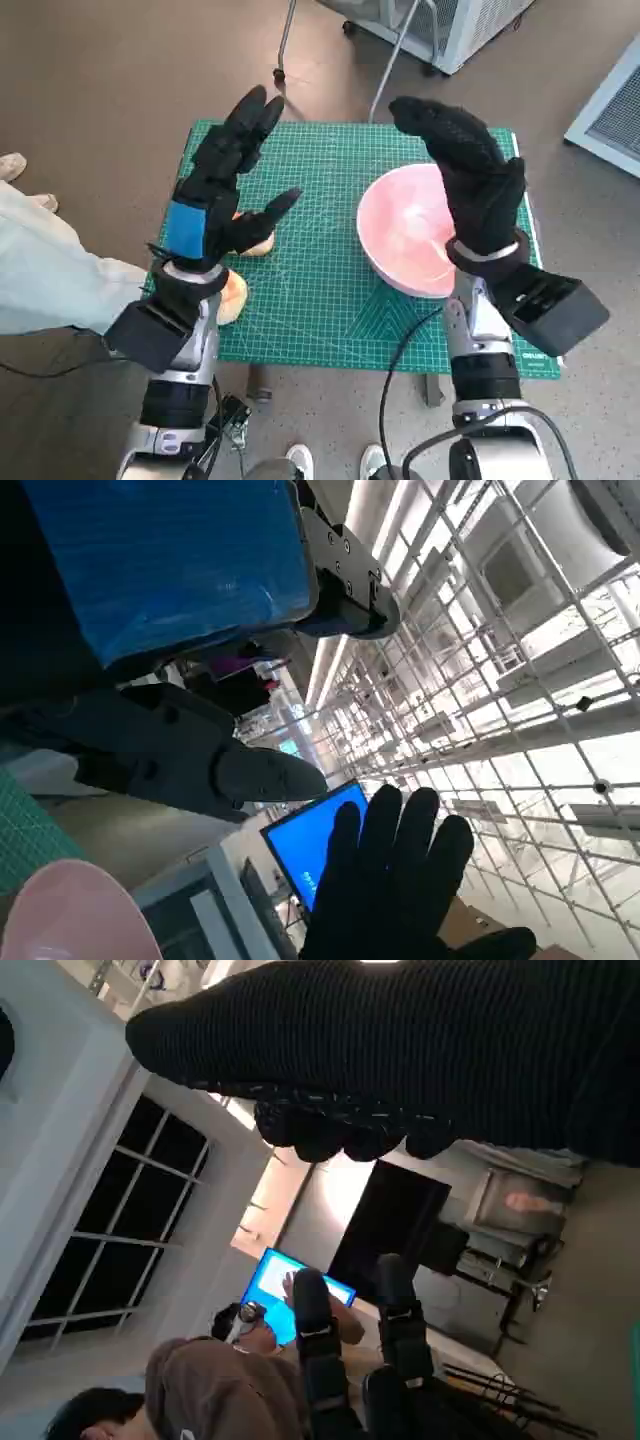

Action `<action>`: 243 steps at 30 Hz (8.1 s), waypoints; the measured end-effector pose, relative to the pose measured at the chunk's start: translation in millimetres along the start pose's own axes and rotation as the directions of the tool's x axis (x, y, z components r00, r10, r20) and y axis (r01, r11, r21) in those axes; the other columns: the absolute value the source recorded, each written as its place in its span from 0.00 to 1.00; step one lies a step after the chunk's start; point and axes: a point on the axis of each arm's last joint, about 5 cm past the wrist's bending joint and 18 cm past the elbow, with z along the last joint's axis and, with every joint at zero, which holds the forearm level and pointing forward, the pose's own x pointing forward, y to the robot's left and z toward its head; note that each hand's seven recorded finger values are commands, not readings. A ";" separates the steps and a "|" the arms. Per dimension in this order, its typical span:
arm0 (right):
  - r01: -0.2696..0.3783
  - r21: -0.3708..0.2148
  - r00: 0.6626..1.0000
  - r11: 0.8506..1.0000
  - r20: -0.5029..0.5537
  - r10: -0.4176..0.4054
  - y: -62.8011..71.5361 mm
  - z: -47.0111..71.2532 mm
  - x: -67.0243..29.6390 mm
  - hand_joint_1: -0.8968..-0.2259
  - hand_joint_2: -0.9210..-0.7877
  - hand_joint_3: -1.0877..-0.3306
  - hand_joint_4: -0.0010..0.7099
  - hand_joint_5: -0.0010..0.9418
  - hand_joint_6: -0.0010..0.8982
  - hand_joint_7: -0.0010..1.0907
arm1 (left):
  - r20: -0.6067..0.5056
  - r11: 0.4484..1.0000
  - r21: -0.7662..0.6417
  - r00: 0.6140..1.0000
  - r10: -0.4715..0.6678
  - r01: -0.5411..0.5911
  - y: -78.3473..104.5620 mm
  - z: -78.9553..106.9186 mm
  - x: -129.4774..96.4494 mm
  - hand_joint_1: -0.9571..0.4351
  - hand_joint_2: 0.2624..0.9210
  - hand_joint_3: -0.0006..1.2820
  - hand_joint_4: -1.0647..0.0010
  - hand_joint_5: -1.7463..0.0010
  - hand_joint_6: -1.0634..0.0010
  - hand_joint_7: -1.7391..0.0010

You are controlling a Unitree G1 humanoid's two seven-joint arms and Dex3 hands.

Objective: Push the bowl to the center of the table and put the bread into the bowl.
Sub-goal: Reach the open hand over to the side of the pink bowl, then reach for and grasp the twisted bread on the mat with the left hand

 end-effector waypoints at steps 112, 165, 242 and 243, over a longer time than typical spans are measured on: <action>0.633 -0.229 0.480 0.740 -0.634 -0.607 -24.5 -47.2 -89.6 0.51 0.00 0.11 0.28 0.01 0.08 0.55 | -0.063 1.000 0.005 0.998 0.002 -0.002 14.1 -1.4 -13.6 0.46 1.00 0.16 0.64 1.00 0.62 0.95; 0.455 -0.250 0.681 0.855 -0.521 -0.515 -13.9 -46.5 -24.3 0.42 0.00 0.22 0.36 0.02 0.13 0.58 | -0.240 0.944 0.314 0.970 -0.027 0.104 67.2 11.4 -31.6 0.41 1.00 0.14 0.69 1.00 0.60 0.97; -0.082 -0.058 0.997 0.995 0.001 0.082 -9.8 0.4 8.2 0.25 0.00 0.42 0.41 0.03 0.00 0.84 | -0.995 0.362 0.077 0.096 -0.036 0.929 49.8 -59.0 41.9 0.61 0.88 0.02 0.68 0.64 0.54 0.97; -0.083 -0.059 0.997 0.995 0.000 0.083 -9.9 0.4 7.9 0.25 0.00 0.42 0.41 0.03 0.00 0.84 | -0.993 0.357 0.090 0.110 -0.036 0.930 48.8 -60.3 40.2 0.73 0.92 0.06 0.60 0.49 0.51 0.96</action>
